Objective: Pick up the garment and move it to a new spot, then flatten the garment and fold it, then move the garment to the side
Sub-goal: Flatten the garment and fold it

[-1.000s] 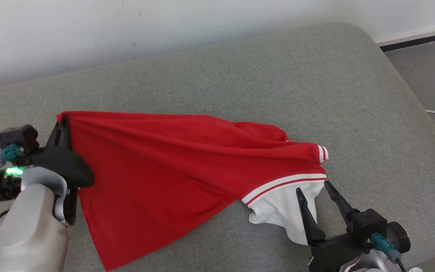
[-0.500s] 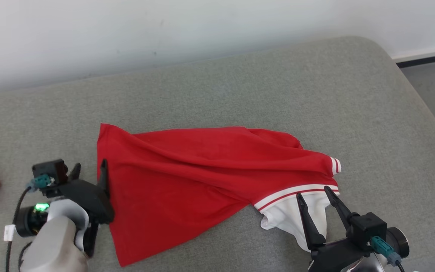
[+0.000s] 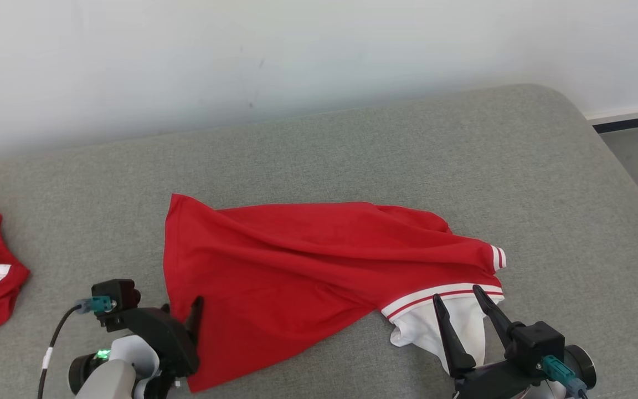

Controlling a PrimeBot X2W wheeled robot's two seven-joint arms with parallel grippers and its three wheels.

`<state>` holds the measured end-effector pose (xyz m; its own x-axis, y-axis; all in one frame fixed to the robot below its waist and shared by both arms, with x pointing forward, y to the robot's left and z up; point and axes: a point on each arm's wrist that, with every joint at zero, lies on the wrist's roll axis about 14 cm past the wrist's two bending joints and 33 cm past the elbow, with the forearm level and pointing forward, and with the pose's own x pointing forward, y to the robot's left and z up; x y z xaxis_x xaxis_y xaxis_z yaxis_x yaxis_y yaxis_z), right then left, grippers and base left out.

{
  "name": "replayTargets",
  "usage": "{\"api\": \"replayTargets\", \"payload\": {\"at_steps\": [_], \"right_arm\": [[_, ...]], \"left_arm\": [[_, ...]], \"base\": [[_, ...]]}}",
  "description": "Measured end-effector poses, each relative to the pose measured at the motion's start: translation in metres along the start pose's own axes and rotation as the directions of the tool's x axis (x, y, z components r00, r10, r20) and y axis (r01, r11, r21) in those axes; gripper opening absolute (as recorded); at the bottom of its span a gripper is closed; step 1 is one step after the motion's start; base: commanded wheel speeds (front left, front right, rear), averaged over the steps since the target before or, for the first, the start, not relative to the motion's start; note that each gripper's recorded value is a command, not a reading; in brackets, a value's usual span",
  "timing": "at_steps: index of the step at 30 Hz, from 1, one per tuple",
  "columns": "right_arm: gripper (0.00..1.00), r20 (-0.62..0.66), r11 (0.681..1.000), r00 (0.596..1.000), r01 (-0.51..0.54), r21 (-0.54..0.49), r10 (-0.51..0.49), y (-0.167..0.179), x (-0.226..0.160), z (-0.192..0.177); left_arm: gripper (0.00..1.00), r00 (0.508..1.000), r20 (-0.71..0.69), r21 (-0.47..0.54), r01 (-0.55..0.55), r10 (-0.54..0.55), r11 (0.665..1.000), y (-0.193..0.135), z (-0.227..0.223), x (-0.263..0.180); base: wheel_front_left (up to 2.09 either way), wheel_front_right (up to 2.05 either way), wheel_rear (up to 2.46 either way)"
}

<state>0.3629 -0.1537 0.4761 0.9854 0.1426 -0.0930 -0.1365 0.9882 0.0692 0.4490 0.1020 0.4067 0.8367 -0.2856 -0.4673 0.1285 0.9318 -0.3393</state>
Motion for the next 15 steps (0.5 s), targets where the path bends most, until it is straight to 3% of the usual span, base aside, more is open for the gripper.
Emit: {"api": "replayTargets", "payload": {"at_steps": [6,7,8,9,13,15], "right_arm": [[1.00,0.003,1.000,1.000,0.013,0.001,-0.013,-0.004,-0.003,0.000],[1.00,0.003,1.000,1.000,0.015,0.001,-0.015,-0.004,-0.004,0.000],[1.00,0.004,1.000,1.000,0.017,0.001,-0.017,-0.005,-0.004,0.000],[1.00,0.005,1.000,1.000,0.020,0.001,-0.020,-0.006,-0.005,0.001],[1.00,0.007,1.000,1.000,0.022,0.002,-0.022,-0.006,-0.006,0.001],[1.00,0.008,1.000,1.000,0.021,0.002,-0.021,-0.006,-0.006,0.001]], "left_arm": [[1.00,0.999,-0.018,-0.009,0.040,-0.040,0.999,-0.012,-0.003,0.000],[0.95,0.999,-0.016,-0.007,0.042,-0.042,0.999,-0.012,-0.003,0.000],[0.84,0.999,-0.014,-0.005,0.045,-0.045,0.999,-0.013,-0.002,0.000],[0.58,0.999,-0.010,-0.001,0.051,-0.051,0.999,-0.015,0.000,0.000],[0.32,0.999,0.002,0.007,0.053,-0.053,0.999,-0.015,0.002,-0.003],[0.00,0.998,0.018,0.009,0.056,-0.056,0.998,-0.016,0.004,-0.005]], "base": [[0.00,0.00,0.00],[0.00,0.00,0.00],[0.00,0.00,0.00],[0.00,0.00,0.00],[0.00,0.00,0.00],[0.00,0.00,0.00]]}}
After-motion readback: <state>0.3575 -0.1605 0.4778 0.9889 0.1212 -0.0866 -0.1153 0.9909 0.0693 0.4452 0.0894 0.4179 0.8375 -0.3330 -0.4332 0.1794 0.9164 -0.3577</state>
